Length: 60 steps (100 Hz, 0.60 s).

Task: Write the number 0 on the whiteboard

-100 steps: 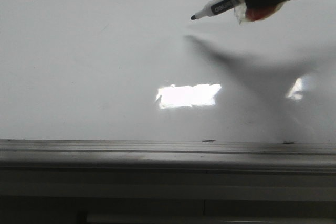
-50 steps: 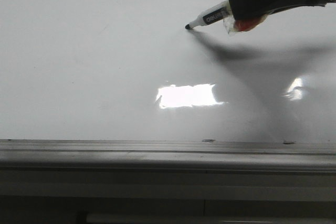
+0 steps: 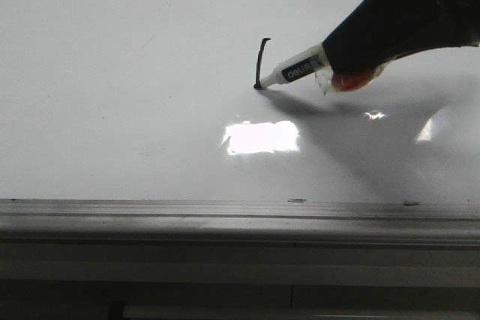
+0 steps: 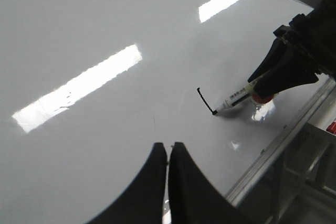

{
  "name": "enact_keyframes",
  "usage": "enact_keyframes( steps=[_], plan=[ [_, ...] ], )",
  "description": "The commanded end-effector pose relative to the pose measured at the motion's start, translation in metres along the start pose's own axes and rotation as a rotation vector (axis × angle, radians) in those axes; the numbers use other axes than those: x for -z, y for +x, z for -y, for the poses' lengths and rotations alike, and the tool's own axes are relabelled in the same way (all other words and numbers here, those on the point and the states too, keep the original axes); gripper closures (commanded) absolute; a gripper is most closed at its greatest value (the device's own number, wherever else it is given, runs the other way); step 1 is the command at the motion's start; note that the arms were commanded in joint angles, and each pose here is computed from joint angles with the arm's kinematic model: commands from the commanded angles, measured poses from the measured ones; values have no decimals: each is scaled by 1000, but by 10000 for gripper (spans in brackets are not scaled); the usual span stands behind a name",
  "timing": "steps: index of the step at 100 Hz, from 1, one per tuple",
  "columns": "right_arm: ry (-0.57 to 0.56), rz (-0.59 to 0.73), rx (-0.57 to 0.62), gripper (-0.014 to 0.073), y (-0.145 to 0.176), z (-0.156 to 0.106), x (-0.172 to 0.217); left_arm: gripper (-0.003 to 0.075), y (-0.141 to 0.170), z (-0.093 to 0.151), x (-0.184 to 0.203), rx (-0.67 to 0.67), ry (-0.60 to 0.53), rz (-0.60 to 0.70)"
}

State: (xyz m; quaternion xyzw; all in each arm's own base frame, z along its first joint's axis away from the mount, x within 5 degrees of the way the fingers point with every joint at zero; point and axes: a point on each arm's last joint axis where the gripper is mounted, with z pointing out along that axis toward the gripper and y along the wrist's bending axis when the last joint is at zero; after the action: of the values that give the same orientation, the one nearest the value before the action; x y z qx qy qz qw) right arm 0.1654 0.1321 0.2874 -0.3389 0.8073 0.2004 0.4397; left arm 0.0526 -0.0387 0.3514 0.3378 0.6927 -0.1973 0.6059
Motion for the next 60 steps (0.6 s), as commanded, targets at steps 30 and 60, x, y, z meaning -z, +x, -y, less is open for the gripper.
enact_keyframes(
  steps=[30,60],
  plan=[
    [19,-68,-17,641,0,2,6,740,-13,2,2,27,41,83],
    [164,-131,-35,641,7,11,28,740,-13,2,2,28,42,83]
  ],
)
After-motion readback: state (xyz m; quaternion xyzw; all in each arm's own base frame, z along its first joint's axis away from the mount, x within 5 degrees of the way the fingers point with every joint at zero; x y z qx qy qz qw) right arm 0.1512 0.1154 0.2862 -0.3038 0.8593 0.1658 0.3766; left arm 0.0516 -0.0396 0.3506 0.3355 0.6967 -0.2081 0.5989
